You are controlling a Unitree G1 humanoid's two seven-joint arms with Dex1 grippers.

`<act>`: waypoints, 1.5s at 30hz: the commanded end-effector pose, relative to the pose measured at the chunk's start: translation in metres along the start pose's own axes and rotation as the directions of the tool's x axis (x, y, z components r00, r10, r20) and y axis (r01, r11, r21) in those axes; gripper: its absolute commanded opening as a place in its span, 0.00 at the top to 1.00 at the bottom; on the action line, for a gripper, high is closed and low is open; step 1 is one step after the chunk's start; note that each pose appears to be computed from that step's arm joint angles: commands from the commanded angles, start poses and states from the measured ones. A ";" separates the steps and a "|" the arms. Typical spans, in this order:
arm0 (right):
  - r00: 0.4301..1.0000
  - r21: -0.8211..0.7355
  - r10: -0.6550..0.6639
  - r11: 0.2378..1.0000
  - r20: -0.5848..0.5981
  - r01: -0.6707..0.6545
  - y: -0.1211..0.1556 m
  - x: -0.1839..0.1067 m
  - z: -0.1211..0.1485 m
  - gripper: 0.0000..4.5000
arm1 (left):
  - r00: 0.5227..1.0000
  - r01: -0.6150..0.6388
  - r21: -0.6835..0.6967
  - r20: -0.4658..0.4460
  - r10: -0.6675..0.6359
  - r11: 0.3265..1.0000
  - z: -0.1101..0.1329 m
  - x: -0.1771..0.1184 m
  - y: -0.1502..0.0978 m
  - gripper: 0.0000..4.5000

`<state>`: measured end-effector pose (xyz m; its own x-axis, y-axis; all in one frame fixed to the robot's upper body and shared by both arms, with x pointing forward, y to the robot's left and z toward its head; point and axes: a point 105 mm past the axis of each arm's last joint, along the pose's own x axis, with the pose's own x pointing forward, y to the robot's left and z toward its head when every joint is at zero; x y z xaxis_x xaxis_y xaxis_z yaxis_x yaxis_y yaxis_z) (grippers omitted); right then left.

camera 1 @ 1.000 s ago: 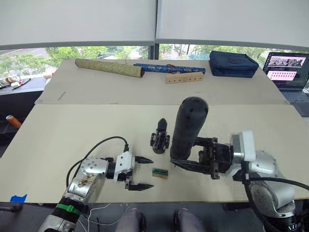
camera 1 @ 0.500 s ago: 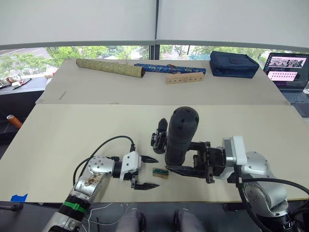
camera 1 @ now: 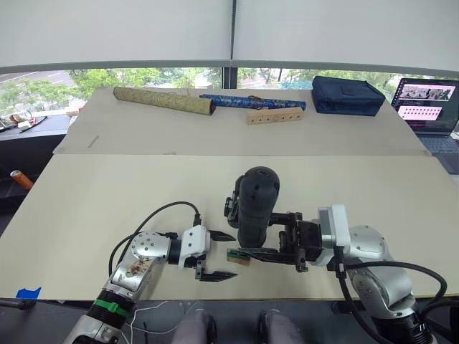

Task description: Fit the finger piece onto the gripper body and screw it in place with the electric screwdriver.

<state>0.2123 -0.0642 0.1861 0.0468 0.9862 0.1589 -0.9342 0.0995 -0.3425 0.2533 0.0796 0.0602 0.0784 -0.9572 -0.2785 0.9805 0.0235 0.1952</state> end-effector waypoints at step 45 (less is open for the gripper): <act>1.000 -0.058 0.010 0.998 0.021 -0.009 -0.004 0.005 0.004 0.57 | 0.999 0.009 -0.072 -0.037 -0.011 0.997 -0.022 0.005 -0.010 0.00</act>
<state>0.2194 -0.0601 0.1780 0.0524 0.9885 0.1417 -0.9377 0.0975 -0.3334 0.2537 0.0802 0.0565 0.0833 -0.9577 -0.2753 0.9810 0.0303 0.1917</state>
